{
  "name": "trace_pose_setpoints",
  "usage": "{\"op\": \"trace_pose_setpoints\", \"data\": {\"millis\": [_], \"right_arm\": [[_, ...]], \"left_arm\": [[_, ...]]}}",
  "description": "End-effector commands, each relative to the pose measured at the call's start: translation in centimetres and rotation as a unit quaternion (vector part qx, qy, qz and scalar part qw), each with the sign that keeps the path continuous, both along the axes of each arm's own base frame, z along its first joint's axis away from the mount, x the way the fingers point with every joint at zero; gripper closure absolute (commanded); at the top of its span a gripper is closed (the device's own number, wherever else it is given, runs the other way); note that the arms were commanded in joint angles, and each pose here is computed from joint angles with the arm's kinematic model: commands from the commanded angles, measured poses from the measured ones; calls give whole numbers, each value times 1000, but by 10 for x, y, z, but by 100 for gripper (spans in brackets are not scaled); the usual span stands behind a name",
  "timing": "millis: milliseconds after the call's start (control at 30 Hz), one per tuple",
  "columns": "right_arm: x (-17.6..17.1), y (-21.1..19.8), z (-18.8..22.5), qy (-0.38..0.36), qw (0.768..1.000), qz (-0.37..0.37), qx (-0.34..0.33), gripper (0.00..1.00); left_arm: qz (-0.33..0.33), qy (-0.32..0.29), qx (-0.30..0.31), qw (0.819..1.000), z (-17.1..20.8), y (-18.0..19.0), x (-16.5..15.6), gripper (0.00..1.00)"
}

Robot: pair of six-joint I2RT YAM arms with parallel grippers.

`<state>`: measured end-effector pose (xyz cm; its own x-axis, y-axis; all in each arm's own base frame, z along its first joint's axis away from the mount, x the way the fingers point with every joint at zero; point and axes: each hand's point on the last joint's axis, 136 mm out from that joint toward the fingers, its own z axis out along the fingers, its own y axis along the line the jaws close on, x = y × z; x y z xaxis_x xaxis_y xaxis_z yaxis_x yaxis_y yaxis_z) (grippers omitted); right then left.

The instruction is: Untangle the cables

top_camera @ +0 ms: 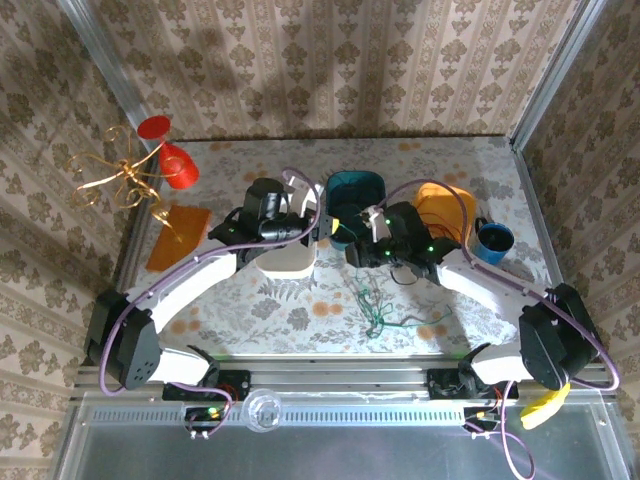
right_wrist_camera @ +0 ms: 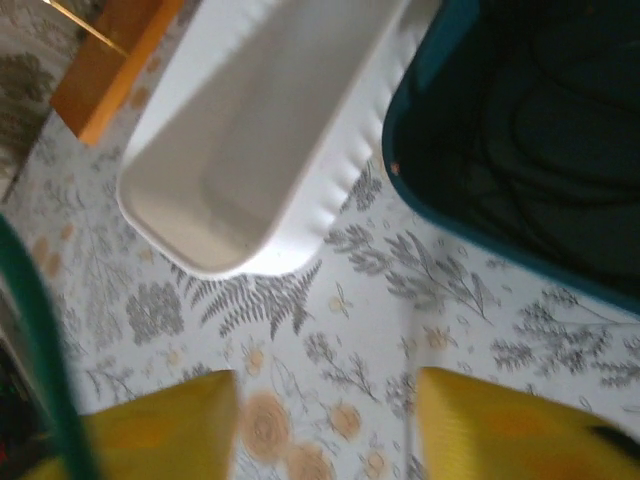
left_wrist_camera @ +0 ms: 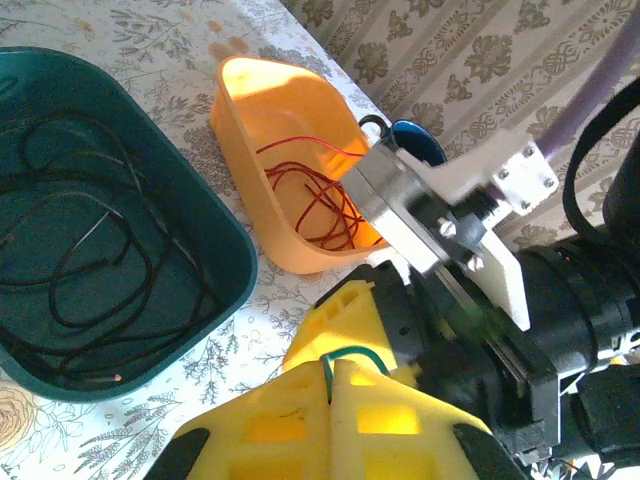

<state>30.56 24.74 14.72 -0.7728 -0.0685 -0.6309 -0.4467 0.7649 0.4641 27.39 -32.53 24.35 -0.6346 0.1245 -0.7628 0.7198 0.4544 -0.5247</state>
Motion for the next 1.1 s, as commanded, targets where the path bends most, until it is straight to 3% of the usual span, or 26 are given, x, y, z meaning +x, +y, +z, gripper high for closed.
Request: {"op": "trace_pose_setpoints", "data": {"millis": [0, 67, 133, 300, 733, 1067], "right_arm": [[20, 2, 23, -38, 999, -27, 8, 94], [25, -11, 25, -46, 997, -53, -10, 100], [29, -22, 31, -40, 996, -78, -7, 100], [36, -39, 52, -21, 992, -120, 40, 100], [45, -70, 85, 13, 965, -201, 166, 100], [46, -84, 86, 27, 954, -230, 191, 100]], "left_arm": [[2, -28, -9, 1000, 15, -2, 2, 92], [8, -37, 6, 999, 11, 1, 2, 64], [3, -52, 33, 998, 4, 3, -3, 46], [-29, -59, 72, 995, -20, -6, -18, 30], [-97, -43, 98, 990, -77, -54, -22, 22], [-140, -9, 84, 987, -99, -78, -26, 30]]}}
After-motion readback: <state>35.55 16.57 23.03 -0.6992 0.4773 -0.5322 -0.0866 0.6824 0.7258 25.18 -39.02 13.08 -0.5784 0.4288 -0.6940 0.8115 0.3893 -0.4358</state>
